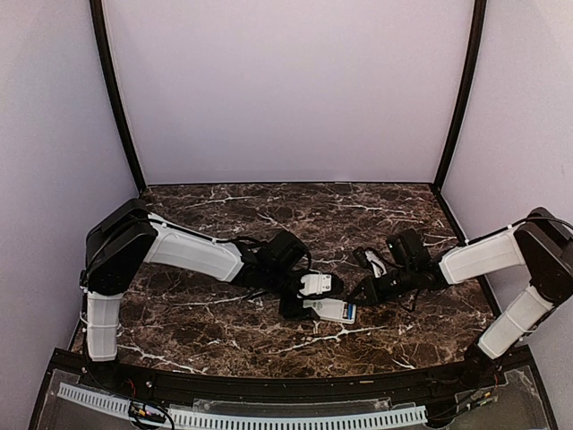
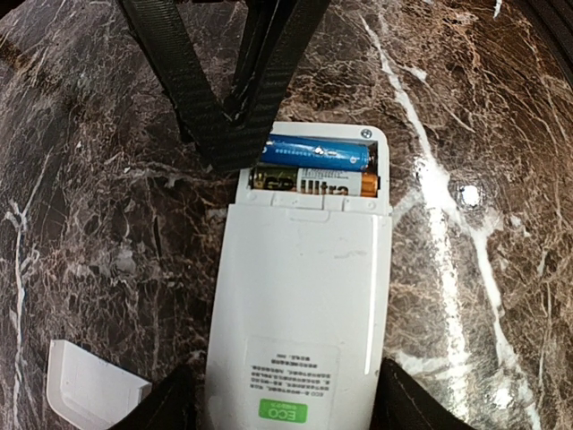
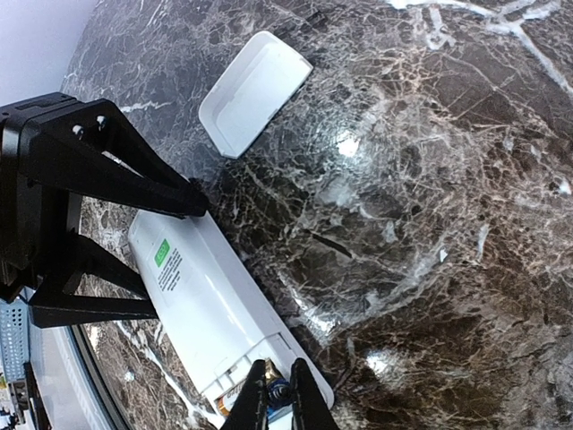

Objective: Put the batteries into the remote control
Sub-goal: Load the battery into the battery compartment.

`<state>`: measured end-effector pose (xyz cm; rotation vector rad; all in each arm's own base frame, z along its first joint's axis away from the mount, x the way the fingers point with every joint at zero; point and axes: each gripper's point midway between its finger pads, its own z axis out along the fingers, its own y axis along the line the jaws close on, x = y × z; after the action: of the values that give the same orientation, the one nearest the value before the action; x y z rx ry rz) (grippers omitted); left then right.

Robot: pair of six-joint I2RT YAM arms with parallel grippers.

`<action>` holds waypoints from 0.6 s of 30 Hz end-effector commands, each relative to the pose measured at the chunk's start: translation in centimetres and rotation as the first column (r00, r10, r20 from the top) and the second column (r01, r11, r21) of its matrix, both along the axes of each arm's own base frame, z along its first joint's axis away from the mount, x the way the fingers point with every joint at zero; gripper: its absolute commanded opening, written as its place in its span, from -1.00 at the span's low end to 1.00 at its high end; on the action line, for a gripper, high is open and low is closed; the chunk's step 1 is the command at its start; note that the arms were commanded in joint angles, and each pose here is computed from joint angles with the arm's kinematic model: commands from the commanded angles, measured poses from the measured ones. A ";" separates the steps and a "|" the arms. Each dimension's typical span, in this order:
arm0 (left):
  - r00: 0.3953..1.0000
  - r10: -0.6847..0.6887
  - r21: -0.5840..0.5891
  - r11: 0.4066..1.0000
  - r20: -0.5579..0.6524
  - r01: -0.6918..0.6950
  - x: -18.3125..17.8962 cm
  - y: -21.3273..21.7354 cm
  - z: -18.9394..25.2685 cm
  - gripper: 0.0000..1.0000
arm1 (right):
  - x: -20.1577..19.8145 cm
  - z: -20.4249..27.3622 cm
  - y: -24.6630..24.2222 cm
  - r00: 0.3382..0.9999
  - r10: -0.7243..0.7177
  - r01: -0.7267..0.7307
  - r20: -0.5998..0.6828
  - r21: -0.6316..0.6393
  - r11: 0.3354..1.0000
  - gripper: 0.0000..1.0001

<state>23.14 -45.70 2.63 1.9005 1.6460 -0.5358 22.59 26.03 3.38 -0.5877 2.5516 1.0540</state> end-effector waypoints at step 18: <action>1.000 0.007 0.142 0.990 -0.026 -0.003 -0.6 2.9 -2.9 0.36 | -1.1 -1.1 -0.7 0.984 -0.092 0.105 0.152 -0.082 0.991 -0.95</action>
<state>23.19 -45.64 2.58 1.9060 1.6412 -0.5269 22.17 26.02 3.07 -0.5611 2.4587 0.9035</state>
